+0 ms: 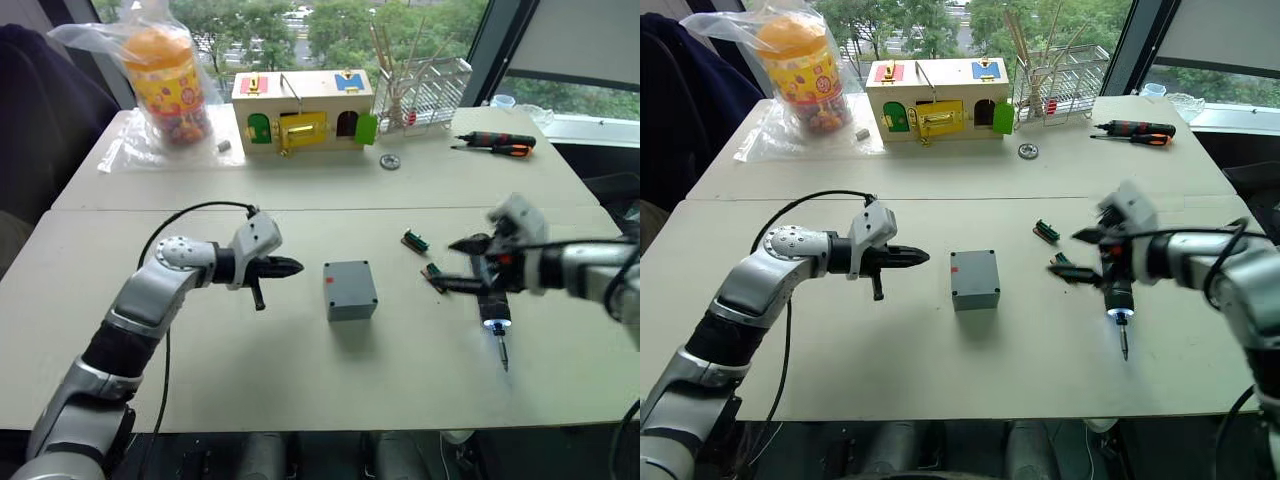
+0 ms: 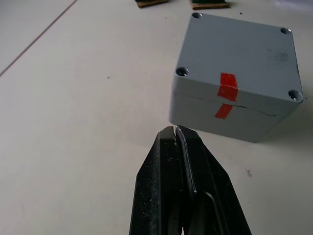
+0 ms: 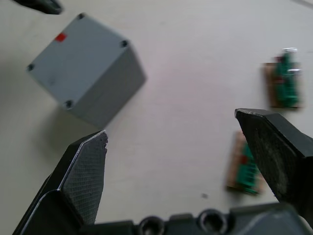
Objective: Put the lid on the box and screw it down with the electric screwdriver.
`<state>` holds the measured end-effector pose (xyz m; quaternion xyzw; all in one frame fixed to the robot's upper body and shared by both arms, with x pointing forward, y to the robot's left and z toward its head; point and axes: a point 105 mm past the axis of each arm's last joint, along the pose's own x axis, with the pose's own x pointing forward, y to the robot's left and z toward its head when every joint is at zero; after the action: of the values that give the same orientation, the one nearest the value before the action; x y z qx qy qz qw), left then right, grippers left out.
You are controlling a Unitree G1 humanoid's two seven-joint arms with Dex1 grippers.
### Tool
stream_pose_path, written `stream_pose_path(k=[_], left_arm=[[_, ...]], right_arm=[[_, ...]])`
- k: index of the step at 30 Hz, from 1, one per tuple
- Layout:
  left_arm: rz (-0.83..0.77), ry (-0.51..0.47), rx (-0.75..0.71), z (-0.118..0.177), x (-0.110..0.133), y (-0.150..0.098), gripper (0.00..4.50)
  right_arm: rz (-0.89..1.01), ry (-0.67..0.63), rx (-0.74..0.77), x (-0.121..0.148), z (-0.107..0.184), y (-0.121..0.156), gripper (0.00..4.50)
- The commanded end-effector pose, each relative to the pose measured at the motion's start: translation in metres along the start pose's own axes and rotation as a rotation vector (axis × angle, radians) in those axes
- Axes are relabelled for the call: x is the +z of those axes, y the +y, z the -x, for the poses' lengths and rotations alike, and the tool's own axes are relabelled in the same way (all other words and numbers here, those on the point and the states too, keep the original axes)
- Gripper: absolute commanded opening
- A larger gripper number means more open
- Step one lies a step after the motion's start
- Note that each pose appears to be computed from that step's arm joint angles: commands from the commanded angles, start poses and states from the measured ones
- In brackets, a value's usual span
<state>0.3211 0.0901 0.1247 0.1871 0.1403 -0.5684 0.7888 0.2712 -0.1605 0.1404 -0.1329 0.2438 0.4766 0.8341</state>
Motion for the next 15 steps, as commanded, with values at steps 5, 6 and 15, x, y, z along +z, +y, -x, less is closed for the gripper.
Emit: stream_pose_path(k=[5, 6, 15], left_arm=[[-0.065, 0.002, -0.076, -0.017, 0.007, -0.012, 0.0], [-0.073, 0.008, -0.08, -0.02, 0.007, -0.011, 0.0], [-0.143, -0.031, -0.041, -0.043, 0.02, 0.008, 0.0]], right_arm=[[0.062, -0.042, 0.021, 0.005, -0.023, 0.019, 4.48], [0.056, -0.048, 0.033, 0.004, -0.029, 0.021, 4.48], [-0.003, -0.06, 0.148, 0.005, -0.042, 0.045, 4.48]])
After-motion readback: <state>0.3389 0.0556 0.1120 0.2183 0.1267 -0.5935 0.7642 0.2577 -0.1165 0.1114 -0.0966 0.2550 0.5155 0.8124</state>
